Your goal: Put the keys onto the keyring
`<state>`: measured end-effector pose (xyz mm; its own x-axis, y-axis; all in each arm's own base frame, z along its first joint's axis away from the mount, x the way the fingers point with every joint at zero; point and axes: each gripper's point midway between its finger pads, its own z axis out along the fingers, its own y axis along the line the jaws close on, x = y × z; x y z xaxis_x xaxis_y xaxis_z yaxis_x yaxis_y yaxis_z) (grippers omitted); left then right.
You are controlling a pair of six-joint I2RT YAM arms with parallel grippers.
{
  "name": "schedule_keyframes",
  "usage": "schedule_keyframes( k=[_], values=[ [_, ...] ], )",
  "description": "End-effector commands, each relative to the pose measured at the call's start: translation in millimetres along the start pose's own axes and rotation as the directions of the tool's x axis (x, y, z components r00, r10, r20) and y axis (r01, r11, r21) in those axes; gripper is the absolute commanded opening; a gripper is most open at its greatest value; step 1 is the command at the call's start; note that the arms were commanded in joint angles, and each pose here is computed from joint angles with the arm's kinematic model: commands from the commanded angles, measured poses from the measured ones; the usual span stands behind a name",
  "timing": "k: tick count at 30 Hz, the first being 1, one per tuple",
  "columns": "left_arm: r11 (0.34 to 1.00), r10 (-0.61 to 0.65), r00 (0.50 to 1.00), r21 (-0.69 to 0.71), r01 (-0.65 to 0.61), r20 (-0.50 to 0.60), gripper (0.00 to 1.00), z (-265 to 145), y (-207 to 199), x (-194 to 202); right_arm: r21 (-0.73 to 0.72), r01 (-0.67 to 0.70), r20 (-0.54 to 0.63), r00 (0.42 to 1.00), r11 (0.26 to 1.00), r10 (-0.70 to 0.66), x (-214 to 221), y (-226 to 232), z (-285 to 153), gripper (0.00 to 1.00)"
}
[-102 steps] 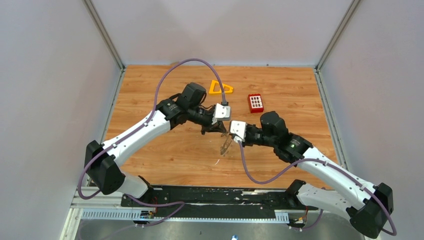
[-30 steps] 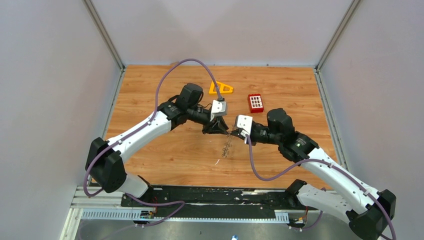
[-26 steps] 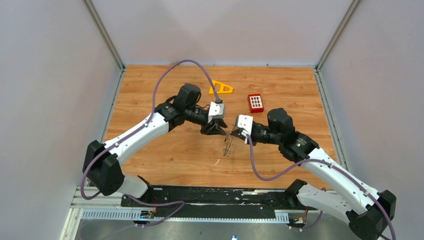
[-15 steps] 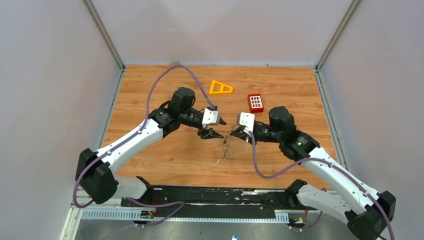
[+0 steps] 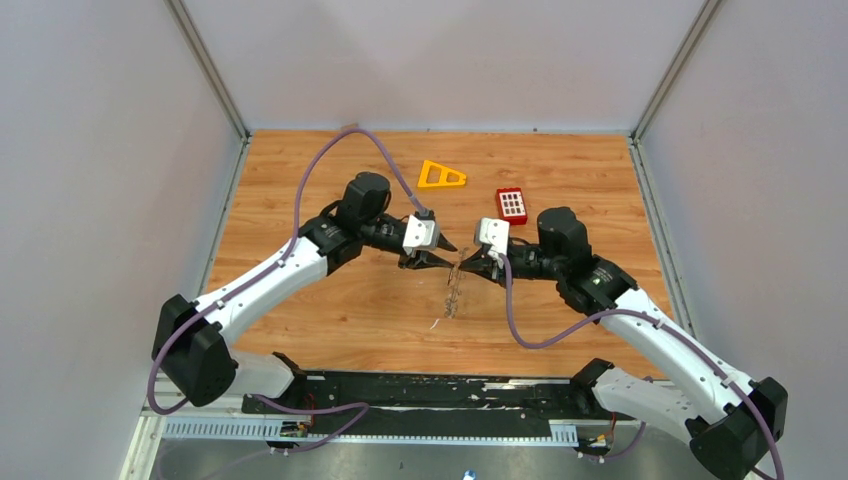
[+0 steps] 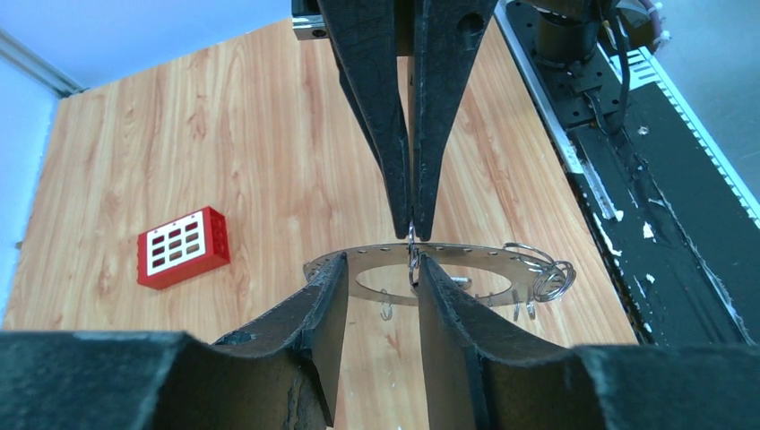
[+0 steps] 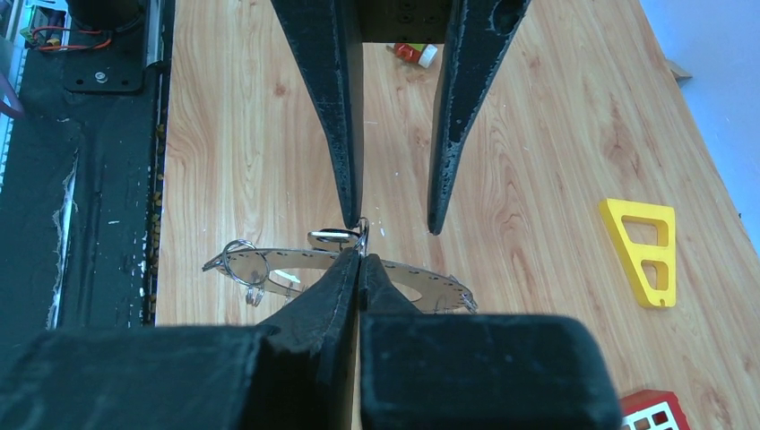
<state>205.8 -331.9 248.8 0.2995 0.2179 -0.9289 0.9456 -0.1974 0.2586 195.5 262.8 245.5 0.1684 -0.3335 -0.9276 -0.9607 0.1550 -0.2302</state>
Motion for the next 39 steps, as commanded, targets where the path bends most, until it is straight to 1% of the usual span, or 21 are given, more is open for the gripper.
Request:
schedule_keyframes(
  k=[1,5,12,14,18,24,27,31,34,37,39],
  values=[
    [0.999,0.027,0.999,0.045,-0.029,0.039,0.41,7.3,-6.8,-4.1,0.006,0.046,0.093,0.995,0.999,-0.047,-34.5,-7.7,-3.2,0.0],
    [0.997,0.028,0.999,0.066,-0.031,0.04,0.39,10.4,-10.9,-2.8,0.006,0.044,0.094,0.995,0.999,-0.044,-34.4,-8.0,-3.4,0.0],
    [0.996,0.026,0.999,0.081,-0.028,0.029,0.31,11.8,-14.4,3.5,0.008,0.038,0.095,0.995,0.999,-0.038,-34.3,-8.9,-4.7,0.0],
    [0.996,0.026,0.999,0.083,-0.029,0.03,0.28,12.0,-15.4,4.0,0.01,0.039,0.096,0.995,0.999,-0.04,-34.5,-9.3,-5.2,0.0],
    [0.996,0.02,0.999,0.086,-0.023,0.031,0.16,12.8,-15.5,3.8,0.01,0.034,0.093,0.995,0.999,-0.035,-33.1,-9.9,-4.7,0.0],
    [0.996,0.006,0.999,0.091,-0.009,0.04,0.05,13.2,-15.3,0.1,0.011,0.028,0.086,0.996,1.0,-0.029,-29.0,-11.1,-3.2,0.0],
    [0.996,-0.003,0.999,0.093,-0.001,0.045,0.0,13.2,-16.0,-2.2,0.015,0.024,0.08,0.996,1.0,-0.025,-26.6,-12.5,-2.5,0.0],
    [0.996,-0.026,0.998,0.086,0.022,0.048,0.0,11.3,-17.4,-6.6,0.03,0.02,0.064,0.998,0.999,-0.022,-21.9,-16.4,-1.8,0.0],
    [0.997,-0.055,0.998,0.045,0.055,0.001,0.0,5.9,-15.2,-4.8,0.057,0.024,0.041,0.999,0.998,-0.027,-16.9,-21.0,-3.2,0.01],
    [0.996,-0.088,0.991,-0.026,0.086,-0.103,0.0,0.4,-7.7,0.9,0.075,0.035,0.021,0.999,0.997,-0.037,-13.6,-24.1,-4.7,0.11],
    [0.993,-0.119,0.977,-0.04,0.113,-0.179,0.0,-2.9,-8.4,6.8,0.075,0.037,0.012,0.999,0.996,-0.038,-11.9,-24.5,-4.5,0.19]
  ],
)
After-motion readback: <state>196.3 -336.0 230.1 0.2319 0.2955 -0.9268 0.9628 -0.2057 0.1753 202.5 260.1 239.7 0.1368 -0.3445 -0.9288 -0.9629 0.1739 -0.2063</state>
